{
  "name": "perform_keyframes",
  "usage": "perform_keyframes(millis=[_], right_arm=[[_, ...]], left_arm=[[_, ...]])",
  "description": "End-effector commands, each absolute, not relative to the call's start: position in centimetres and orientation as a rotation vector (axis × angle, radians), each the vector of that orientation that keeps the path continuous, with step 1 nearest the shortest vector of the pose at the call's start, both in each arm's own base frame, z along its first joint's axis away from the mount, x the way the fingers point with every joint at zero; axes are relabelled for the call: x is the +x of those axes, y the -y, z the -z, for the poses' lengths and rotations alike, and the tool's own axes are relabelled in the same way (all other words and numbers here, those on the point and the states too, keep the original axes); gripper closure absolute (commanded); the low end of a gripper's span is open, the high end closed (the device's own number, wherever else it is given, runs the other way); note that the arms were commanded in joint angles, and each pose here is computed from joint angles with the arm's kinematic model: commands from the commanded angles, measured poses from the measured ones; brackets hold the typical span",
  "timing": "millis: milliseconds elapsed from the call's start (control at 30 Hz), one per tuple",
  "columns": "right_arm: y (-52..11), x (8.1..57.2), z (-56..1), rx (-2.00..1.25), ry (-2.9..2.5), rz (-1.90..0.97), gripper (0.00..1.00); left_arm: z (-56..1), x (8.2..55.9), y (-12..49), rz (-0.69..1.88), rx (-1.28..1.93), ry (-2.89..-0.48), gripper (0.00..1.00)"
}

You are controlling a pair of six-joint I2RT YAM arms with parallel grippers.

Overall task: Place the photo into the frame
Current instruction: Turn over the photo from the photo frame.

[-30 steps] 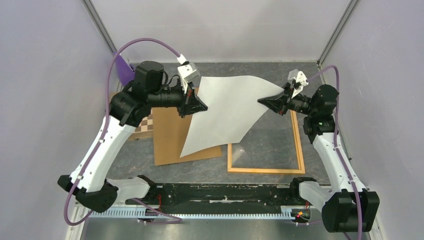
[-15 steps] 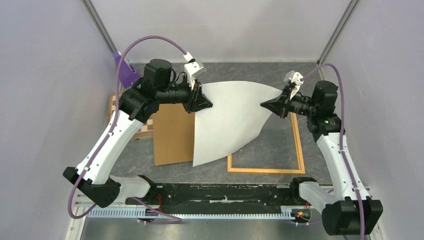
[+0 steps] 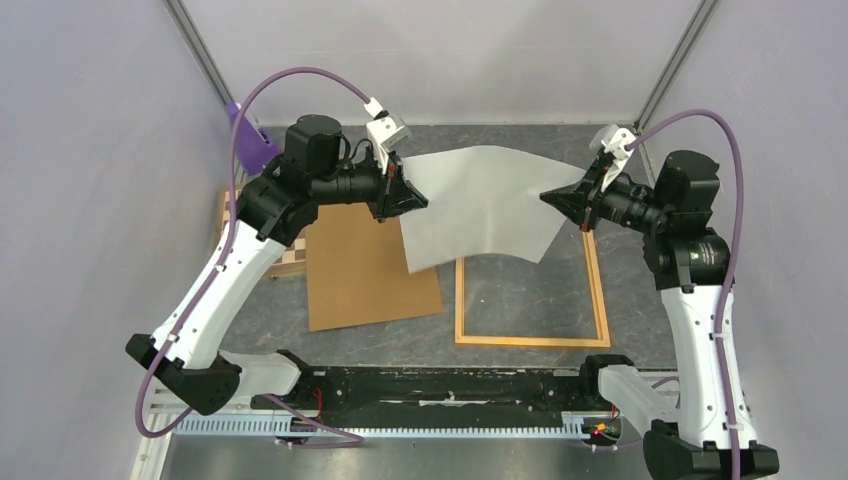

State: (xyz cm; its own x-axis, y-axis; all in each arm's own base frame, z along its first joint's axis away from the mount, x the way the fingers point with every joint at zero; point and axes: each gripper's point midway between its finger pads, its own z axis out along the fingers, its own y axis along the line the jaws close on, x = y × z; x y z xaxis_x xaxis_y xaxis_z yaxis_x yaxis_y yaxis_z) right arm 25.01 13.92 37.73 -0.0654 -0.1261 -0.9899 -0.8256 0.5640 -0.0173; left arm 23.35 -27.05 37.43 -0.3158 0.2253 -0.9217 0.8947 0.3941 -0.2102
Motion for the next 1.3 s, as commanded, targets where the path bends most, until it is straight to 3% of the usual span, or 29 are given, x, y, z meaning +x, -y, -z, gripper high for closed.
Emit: perform_keyframes(millis=[0,300,600,667,800,1267], right_arm=[[-12.8,23.2,-38.4,-0.816,-1.594,-0.604,1.00],[-10.5,21.7,-36.9,-0.785,-1.687,-0.438,1.00],[-7.2,22.7,-32.9,-0.684,-1.880,-0.298,1.00],[-6.9,23.1,-32.0,-0.670,-1.913,-0.303,1.00],[-6.3,24.3,-30.6,-0.662,-1.977,-0.301,1.00],[-2.7,29.5,-24.7,-0.700,-2.155,-0.191,1.00]], left_arm=[[-39.1,22.0,27.6,1.027,0.981,-1.716,0.89],[-38.8,20.8,28.3,1.059,1.019,-1.708,0.80],[-35.9,21.3,29.9,1.029,1.091,-1.746,0.54],[-35.6,21.7,29.9,1.006,1.089,-1.749,0.38],[-35.5,22.4,29.6,0.953,1.076,-1.742,0.21],[-35.0,23.4,29.0,0.863,1.070,-1.738,0.15]])
